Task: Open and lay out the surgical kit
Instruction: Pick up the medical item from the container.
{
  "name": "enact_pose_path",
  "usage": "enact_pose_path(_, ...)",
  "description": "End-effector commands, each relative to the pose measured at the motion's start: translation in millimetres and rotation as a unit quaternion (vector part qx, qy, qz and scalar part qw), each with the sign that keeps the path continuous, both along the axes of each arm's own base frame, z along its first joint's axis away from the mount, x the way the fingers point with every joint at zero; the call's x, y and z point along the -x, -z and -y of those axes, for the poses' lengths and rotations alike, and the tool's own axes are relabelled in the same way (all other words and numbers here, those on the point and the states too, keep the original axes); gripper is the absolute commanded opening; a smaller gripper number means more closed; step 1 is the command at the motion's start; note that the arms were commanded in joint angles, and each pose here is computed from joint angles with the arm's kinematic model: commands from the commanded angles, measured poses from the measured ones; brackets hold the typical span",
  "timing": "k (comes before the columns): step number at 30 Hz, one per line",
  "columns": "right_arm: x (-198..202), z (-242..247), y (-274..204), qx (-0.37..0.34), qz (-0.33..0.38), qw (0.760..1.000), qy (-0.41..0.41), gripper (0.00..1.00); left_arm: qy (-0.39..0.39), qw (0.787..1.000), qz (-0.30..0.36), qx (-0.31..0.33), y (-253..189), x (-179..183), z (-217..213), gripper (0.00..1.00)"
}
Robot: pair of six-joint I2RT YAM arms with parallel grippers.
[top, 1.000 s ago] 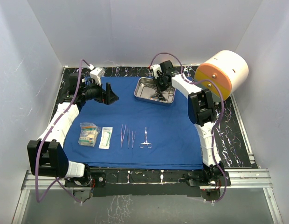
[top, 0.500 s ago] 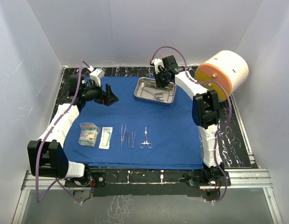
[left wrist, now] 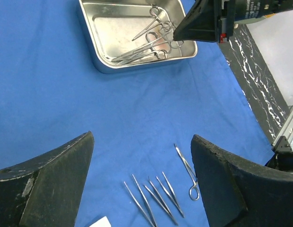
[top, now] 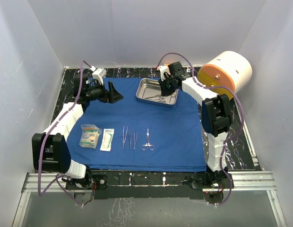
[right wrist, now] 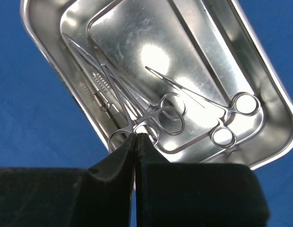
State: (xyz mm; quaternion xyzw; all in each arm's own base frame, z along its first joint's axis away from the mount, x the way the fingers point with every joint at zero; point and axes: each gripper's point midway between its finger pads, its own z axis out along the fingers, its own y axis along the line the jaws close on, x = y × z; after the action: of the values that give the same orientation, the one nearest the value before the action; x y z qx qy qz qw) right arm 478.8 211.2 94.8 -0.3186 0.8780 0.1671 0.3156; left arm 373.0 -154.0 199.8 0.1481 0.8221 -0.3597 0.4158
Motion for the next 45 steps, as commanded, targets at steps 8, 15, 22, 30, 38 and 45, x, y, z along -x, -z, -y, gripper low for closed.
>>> enact_pose_path(8, -5, 3, -48, -0.045, 0.057, 0.996, 0.058, 0.00, 0.034, 0.998, -0.036, 0.030, 18, -8, 44, 0.80)
enact_pose_path(15, -14, 1, -34, -0.020, 0.048, 0.999, 0.002, 0.15, 0.044, 0.998, -0.024, 0.027, 21, 0, 51, 0.80)
enact_pose_path(22, 4, -4, -32, -0.017, 0.018, 0.998, -0.064, 0.52, 0.044, 0.999, -0.010, 0.014, 20, 7, 47, 0.80)
enact_pose_path(30, 21, -6, -17, -0.003, -0.021, 0.990, -0.136, 0.66, 0.046, 0.999, -0.006, 0.015, 20, 9, 47, 0.80)
enact_pose_path(38, 19, -8, 2, 0.012, -0.037, 0.985, -0.166, 0.63, 0.043, 0.999, -0.004, 0.009, 21, 8, 45, 0.81)
enact_pose_path(45, 21, -7, 7, 0.018, -0.044, 0.984, -0.170, 0.46, 0.043, 0.999, -0.003, 0.009, 21, 8, 45, 0.81)
